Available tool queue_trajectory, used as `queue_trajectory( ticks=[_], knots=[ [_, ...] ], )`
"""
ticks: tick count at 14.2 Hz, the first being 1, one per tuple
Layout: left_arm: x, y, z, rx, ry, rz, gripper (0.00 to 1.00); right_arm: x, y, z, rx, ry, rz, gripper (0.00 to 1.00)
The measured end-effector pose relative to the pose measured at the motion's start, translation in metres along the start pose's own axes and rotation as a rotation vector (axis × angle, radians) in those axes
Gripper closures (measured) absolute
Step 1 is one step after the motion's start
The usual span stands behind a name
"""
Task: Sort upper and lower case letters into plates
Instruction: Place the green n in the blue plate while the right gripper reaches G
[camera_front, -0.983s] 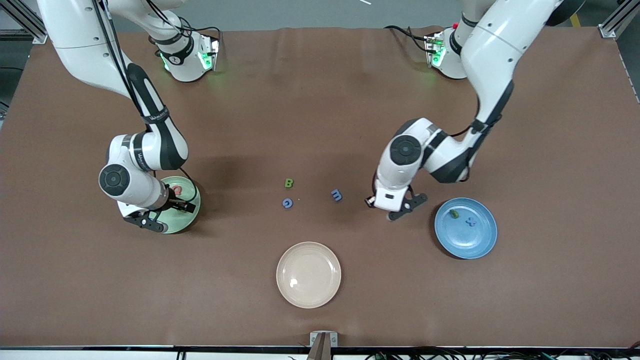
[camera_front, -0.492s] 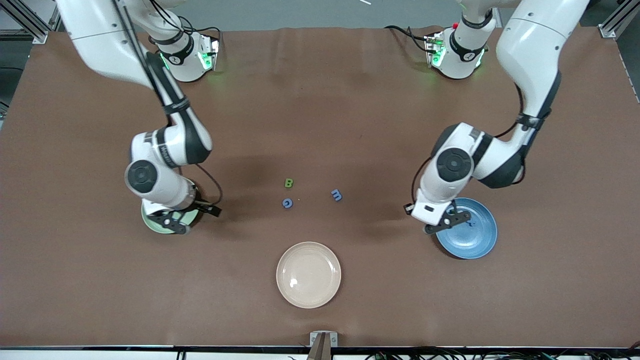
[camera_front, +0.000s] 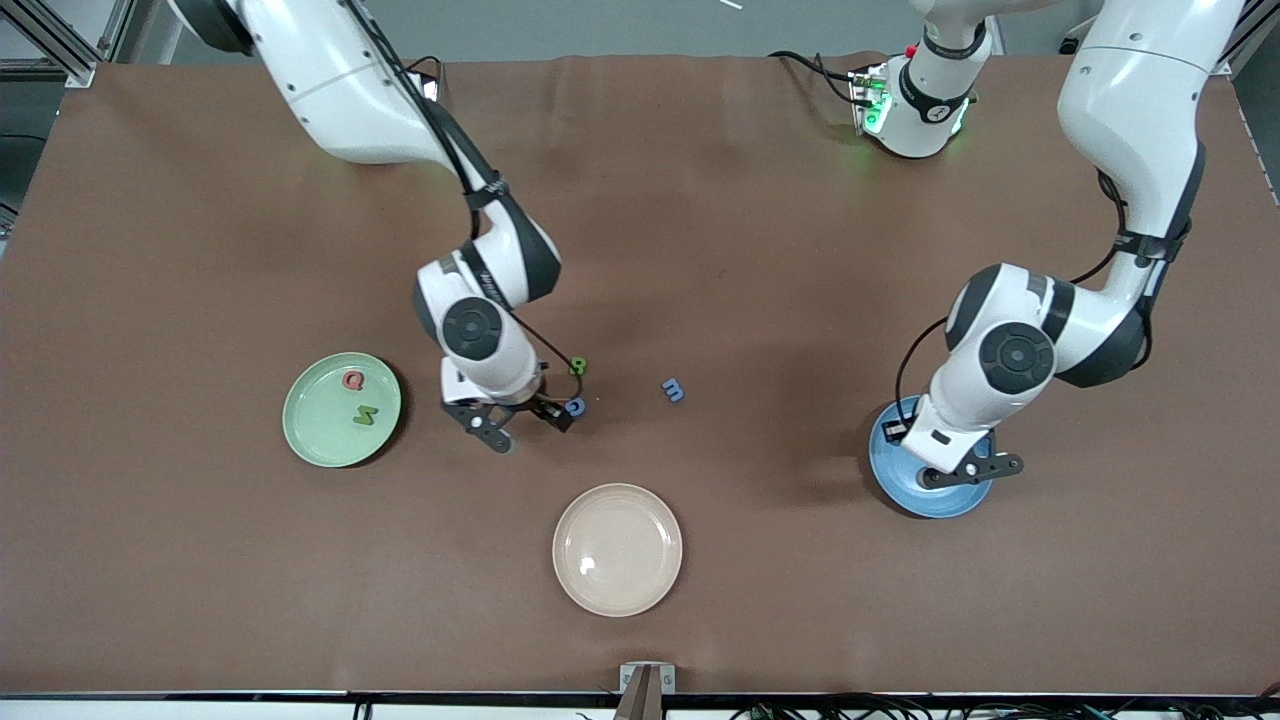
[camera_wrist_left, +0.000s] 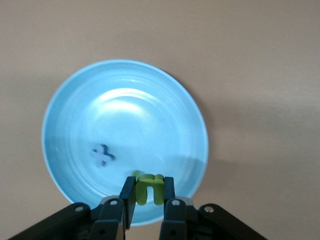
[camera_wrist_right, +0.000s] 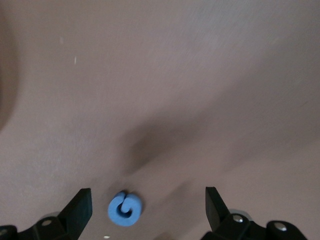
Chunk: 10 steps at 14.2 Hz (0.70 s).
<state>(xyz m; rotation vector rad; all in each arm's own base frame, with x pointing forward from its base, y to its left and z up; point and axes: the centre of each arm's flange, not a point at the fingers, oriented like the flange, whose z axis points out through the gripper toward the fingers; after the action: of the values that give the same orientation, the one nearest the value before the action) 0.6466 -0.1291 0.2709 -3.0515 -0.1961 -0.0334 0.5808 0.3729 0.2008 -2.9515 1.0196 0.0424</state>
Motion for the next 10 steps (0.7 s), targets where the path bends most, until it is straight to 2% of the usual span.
queue_trajectory(
  ticks=[3,5,7,9,10],
  knots=[
    [0.007,-0.009,0.002,-0.007,0.004,0.013,0.74,-0.023,-0.014,0.022,0.017,0.009,0.014,0.0],
    [0.009,-0.006,0.005,-0.011,0.003,0.018,0.71,-0.025,-0.016,0.023,0.021,0.012,0.012,0.01],
    [0.01,-0.004,0.007,-0.014,0.001,0.018,0.56,-0.022,-0.016,0.022,0.02,0.021,0.007,0.03],
    [0.01,-0.003,0.006,-0.015,0.002,0.018,0.36,-0.022,-0.015,0.025,0.012,0.03,-0.004,0.17],
    [0.009,-0.001,0.005,-0.017,0.003,0.019,0.27,-0.023,-0.015,0.028,0.008,0.031,-0.007,0.17]
  ],
)
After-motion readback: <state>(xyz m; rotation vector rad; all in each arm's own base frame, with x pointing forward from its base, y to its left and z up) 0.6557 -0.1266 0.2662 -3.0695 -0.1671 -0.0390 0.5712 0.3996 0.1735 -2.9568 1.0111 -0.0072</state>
